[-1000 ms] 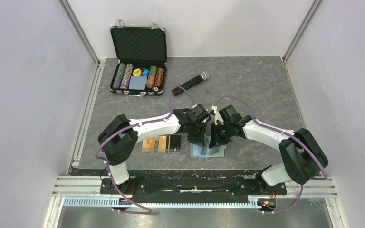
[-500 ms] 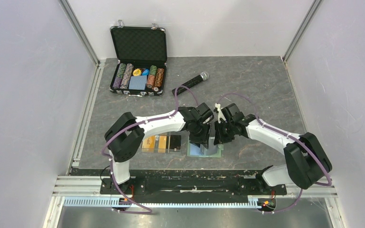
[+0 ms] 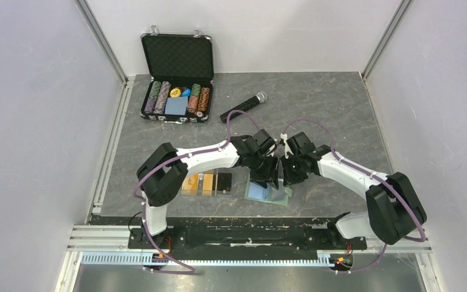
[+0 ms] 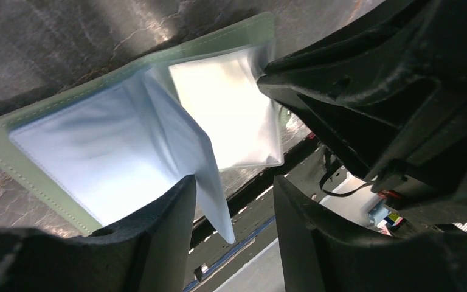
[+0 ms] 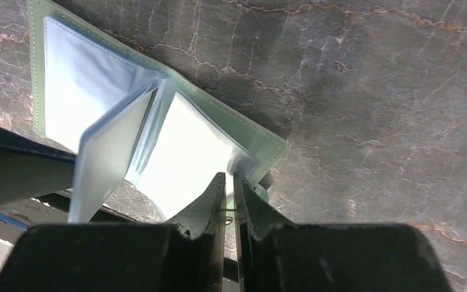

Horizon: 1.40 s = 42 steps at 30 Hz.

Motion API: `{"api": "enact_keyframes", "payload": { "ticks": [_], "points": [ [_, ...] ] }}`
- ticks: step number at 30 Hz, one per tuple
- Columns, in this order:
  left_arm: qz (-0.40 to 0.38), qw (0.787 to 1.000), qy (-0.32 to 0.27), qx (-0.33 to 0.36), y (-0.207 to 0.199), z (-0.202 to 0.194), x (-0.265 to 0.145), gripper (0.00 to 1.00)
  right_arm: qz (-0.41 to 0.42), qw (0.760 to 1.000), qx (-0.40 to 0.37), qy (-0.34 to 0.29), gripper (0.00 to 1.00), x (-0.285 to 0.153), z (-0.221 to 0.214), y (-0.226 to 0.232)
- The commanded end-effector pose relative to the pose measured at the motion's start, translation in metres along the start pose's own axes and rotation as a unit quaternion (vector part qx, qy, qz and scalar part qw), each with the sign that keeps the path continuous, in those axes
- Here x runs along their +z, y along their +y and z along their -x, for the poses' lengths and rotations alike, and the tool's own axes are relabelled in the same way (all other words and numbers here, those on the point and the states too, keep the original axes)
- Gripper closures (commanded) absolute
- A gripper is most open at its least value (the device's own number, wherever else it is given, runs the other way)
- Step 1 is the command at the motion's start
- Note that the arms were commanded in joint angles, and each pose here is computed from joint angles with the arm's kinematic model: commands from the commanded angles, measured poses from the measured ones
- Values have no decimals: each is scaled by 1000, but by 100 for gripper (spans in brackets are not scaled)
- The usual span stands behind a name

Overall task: Put the credit cards into the card holder
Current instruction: Insert the credit card into the card holder, then pick up the credit card from the storage box.

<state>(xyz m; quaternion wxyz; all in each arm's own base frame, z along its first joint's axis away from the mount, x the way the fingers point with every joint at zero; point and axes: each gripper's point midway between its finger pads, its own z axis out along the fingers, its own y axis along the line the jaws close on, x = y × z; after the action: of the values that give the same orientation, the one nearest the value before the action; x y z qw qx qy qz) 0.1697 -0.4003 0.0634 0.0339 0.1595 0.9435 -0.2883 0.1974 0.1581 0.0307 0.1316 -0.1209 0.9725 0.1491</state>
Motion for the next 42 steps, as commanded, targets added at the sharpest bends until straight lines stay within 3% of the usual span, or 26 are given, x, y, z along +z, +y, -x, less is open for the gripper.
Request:
{"api": "enact_keyframes", "payload": {
  "ticks": [1,14,23,35,42],
  "points": [
    [-70,997,-30,16,-44,19,-10,43,-8,1000,-19,-21,90,-11,12,-4],
    [-105,994,8,7,-51,5,21,43,-4,999,-1,-41,89,-30,13,-20],
    [-126,986,-100,48,-65,35,-34,37,33,996,-17,-78,84,-48,42,-2],
    [-92,975,-193,-61,43,46,-116,31,106,992,-23,-72,78,-38,58,44],
    [49,976,-182,-114,129,3,-139,27,130,988,-37,-71,74,-35,69,74]
  ]
}}
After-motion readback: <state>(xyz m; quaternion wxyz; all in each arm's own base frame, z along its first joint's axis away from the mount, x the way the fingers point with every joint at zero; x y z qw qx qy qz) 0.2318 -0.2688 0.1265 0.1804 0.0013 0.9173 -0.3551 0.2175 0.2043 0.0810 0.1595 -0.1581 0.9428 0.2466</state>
